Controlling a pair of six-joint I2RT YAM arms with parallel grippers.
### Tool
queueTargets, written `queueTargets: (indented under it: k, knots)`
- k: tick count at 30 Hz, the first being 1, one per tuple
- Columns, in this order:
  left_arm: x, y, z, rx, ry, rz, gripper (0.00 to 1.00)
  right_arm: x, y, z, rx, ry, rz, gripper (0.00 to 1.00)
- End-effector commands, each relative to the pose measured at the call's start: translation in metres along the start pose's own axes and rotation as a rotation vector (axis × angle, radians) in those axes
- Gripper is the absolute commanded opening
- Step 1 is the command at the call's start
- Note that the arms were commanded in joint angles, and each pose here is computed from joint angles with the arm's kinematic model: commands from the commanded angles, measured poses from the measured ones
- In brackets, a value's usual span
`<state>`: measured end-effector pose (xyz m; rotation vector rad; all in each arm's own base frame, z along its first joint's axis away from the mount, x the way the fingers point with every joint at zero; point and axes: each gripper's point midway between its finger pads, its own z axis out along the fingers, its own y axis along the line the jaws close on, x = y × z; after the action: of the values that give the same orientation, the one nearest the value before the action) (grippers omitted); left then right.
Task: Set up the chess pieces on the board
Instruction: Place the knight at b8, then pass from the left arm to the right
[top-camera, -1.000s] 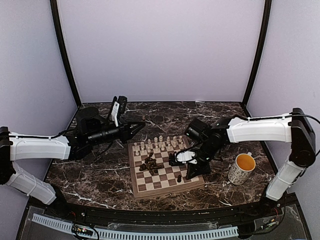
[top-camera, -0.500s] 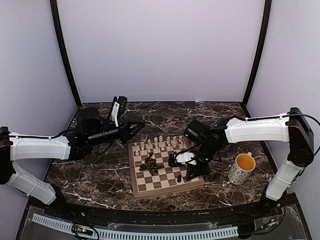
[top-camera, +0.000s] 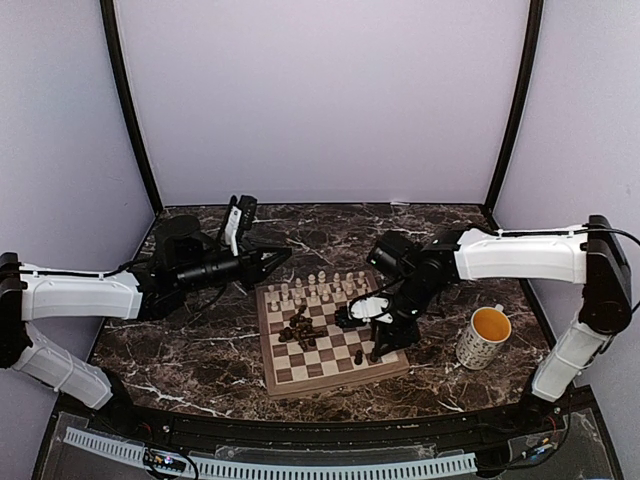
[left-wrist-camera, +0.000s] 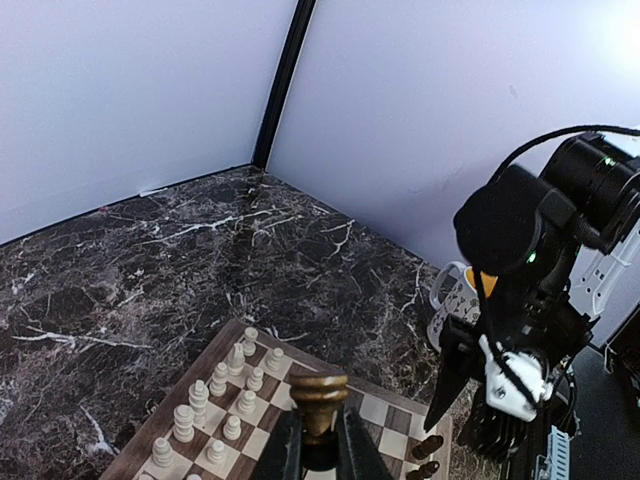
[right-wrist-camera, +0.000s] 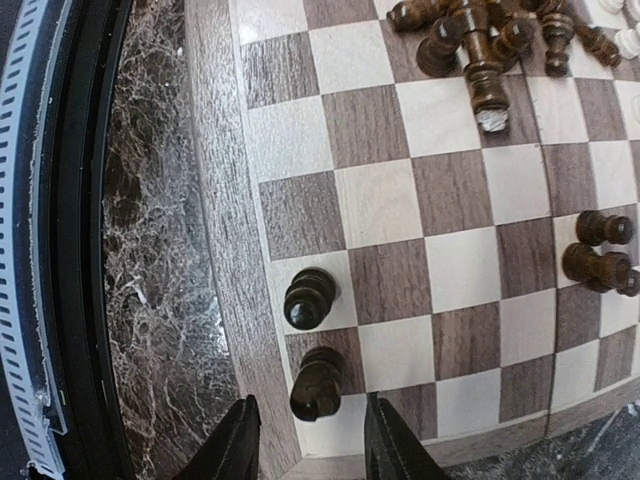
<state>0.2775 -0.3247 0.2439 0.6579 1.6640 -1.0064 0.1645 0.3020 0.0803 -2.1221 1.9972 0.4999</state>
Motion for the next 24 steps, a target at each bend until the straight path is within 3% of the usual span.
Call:
queueTargets:
  k: [1,5,10,13,18,24]
  knots:
    - [0.006,-0.006,0.002,0.029,0.059,-0.003,0.08,-0.026,-0.007,-0.058,0.081,-0.093,-0.052,0.38]
    - [0.027,-0.014,0.006,0.088,0.166,-0.044,0.08,-0.047,-0.026,-0.106,0.219,-0.161,-0.101,0.37]
    - [0.066,-0.03,0.012,0.191,0.365,-0.138,0.08,-0.062,-0.053,-0.134,0.387,-0.15,-0.184,0.35]
    - [0.08,-0.055,0.017,0.296,0.47,-0.167,0.08,-0.07,-0.065,-0.133,0.434,-0.131,-0.221,0.34]
    - [0.117,-0.082,0.02,0.418,0.654,-0.254,0.09,-0.098,-0.045,-0.115,0.37,-0.146,-0.31,0.36]
    - [0.116,-0.098,0.022,0.503,0.678,-0.338,0.09,-0.104,-0.024,-0.091,0.338,-0.085,-0.389,0.38]
